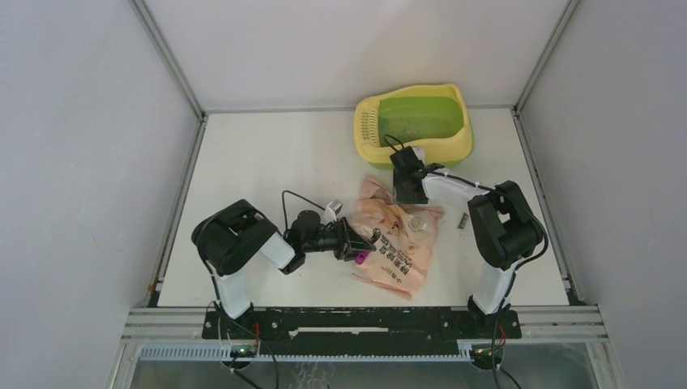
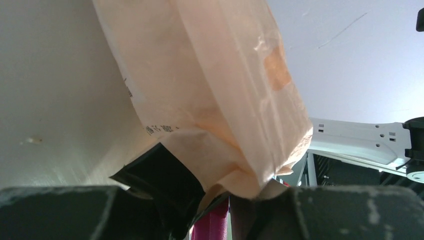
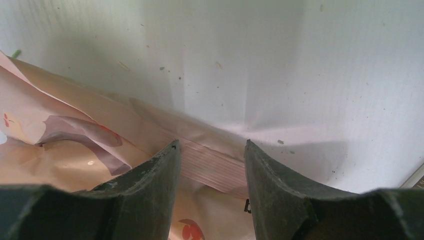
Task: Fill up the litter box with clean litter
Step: 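Scoop the cat litter from the cat litter bag.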
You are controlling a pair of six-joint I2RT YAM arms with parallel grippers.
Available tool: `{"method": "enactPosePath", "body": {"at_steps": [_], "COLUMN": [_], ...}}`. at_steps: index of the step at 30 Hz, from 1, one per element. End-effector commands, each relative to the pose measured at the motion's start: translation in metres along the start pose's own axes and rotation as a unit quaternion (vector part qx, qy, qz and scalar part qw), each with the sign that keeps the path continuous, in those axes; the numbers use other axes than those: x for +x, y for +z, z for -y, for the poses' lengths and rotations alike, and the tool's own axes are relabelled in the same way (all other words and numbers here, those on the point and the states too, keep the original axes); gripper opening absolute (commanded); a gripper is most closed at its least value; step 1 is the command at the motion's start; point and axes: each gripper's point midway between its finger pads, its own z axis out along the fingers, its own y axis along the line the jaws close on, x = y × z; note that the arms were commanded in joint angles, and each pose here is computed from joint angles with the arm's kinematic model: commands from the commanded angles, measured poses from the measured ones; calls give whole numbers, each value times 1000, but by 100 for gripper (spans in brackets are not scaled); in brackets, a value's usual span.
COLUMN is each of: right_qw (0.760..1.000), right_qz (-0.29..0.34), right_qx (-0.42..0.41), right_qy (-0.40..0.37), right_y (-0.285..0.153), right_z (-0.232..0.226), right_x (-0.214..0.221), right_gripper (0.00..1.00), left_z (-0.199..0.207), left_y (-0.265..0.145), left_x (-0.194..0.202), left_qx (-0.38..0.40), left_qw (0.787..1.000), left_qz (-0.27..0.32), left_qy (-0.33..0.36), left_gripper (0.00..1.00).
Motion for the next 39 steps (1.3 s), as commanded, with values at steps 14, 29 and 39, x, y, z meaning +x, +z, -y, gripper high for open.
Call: {"method": "enactPosePath", "body": {"at_steps": [14, 29, 39], "right_qw": [998, 988, 986], "right_qz": [-5, -16, -19], "right_qx": [-56, -133, -142], "right_qy": [7, 73, 89], "right_y": [-66, -98, -94], "right_z": [0, -10, -20], "right_x": [34, 94, 95], "right_gripper": [60, 60, 60], "left_z": [4, -4, -22], "left_y": [-12, -52, -86], "left_x": [-19, 19, 53], "left_qx": [55, 47, 29], "left_qw": [992, 994, 995], "left_qz": [55, 39, 43], "left_qy": [103, 94, 85], "left_gripper": [1, 2, 2]}}
